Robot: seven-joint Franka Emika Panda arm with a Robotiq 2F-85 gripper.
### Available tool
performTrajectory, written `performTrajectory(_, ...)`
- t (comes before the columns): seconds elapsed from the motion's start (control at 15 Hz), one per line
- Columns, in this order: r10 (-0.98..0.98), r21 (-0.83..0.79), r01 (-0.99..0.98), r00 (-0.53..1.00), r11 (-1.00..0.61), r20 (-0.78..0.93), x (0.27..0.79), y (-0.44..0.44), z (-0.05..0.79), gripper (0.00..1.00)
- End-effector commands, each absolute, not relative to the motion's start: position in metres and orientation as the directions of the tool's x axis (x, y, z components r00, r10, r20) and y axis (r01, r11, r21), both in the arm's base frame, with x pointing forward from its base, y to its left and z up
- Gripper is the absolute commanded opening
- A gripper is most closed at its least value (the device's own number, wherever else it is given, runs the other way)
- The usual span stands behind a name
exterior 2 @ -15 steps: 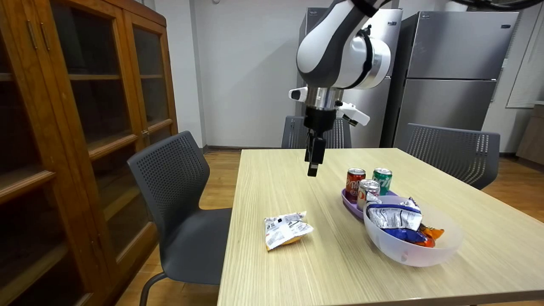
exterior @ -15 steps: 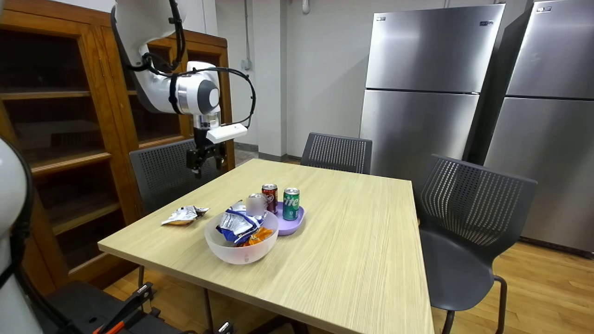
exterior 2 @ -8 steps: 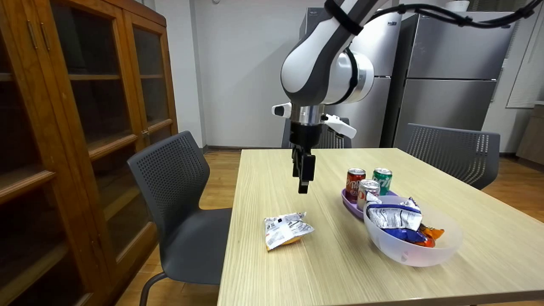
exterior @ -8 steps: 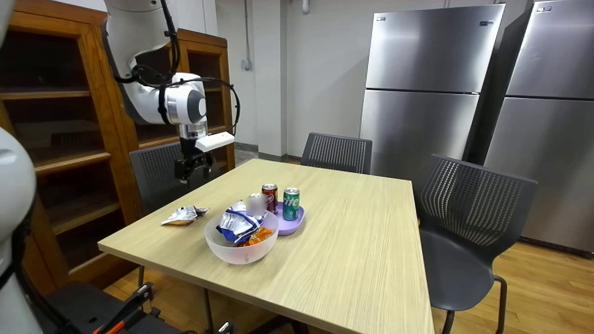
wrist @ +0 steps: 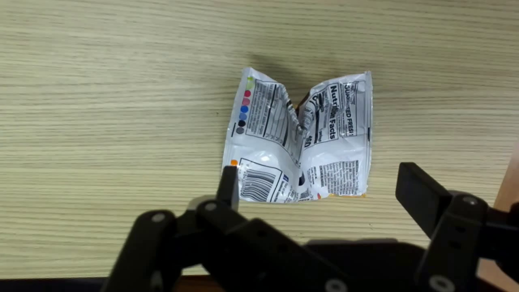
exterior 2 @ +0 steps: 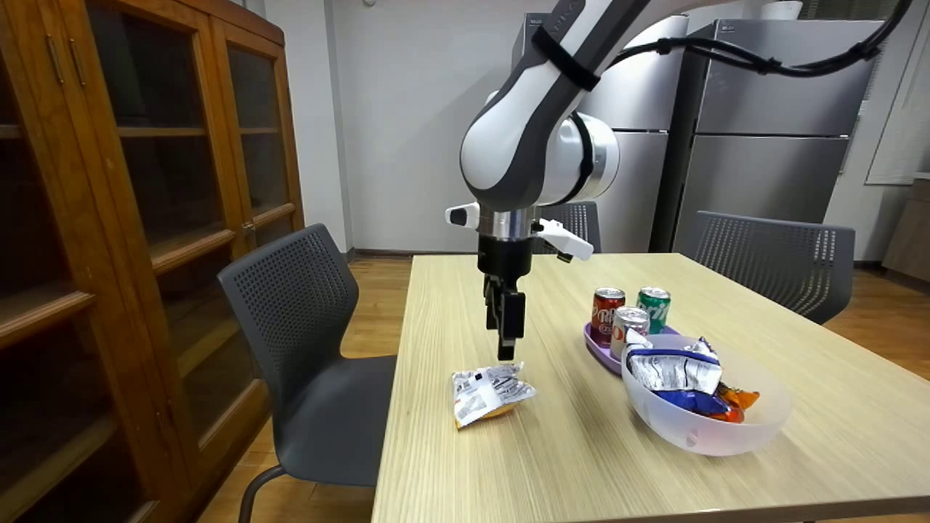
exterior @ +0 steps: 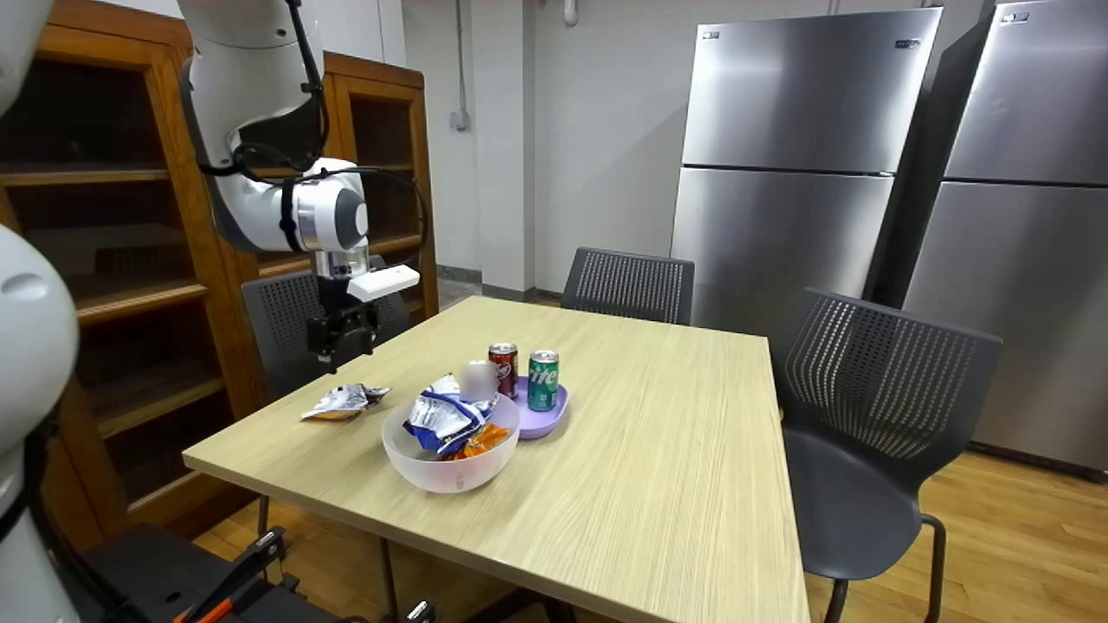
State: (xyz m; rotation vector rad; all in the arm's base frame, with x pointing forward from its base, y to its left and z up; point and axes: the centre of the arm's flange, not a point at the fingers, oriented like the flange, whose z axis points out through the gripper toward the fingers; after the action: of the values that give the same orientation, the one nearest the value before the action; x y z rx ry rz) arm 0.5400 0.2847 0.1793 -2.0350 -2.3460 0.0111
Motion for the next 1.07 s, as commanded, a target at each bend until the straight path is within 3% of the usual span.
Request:
performTrajectory(0.0,0.99,-0.034,0.989,-0.144,0.144,-0.001,0.544,0.297,0.169,1.0)
performTrajectory(0.73,0.995,-0.064,0.993,-0.103,0.103,0.006,0.55,0.302,0.139,1.0)
performTrajectory(0.8,0.995,-0.067,0.993,-0.101,0.101,0.008,0.55,0.303,0.137,0.75)
performTrajectory(0.87,0.995,-0.072,0.992,-0.099,0.1,0.01,0.55,0.303,0.135,0.74)
performTrajectory(1.0,0.995,-0.077,0.992,-0.096,0.097,0.008,0.55,0.304,0.131,0.58)
